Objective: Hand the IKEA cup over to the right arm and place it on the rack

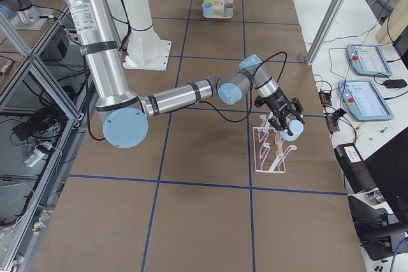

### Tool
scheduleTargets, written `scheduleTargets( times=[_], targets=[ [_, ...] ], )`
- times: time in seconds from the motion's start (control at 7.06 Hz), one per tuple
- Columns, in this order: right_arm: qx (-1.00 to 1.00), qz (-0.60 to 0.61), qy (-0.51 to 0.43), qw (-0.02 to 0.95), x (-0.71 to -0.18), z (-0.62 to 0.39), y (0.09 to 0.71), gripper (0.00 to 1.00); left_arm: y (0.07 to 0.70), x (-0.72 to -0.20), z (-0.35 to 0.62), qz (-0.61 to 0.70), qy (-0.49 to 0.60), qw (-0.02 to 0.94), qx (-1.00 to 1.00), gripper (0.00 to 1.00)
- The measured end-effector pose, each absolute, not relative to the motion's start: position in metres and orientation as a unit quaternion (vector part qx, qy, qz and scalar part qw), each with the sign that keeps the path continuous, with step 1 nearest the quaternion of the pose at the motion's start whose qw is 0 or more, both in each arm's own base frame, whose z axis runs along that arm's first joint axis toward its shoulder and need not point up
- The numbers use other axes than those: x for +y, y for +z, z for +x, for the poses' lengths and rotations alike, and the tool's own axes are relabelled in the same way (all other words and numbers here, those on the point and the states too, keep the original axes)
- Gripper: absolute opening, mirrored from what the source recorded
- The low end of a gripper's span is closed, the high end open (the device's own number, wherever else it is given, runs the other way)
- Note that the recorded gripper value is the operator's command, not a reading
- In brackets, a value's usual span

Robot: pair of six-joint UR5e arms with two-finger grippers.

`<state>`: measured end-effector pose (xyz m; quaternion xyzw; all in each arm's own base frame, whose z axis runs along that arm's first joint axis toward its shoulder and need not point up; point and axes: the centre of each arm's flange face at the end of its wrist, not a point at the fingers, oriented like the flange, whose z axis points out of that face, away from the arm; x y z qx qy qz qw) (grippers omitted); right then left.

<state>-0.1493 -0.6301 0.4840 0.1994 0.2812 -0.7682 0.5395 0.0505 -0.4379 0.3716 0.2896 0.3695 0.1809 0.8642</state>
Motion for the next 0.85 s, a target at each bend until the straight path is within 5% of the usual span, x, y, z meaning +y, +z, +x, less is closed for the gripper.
scheduleTargets(
  times=[0.28,0.85],
  targets=[
    [0.288,0.194,-0.769,0.536,-0.631,-0.158,0.493,0.02,0.372,-0.438,0.051,0.289,0.181,0.864,0.370,1.00],
    [0.304,0.205,-0.761,0.535,-0.634,-0.168,0.509,0.34,0.372,-0.438,0.051,0.289,0.181,0.864,0.370,1.00]
  ],
)
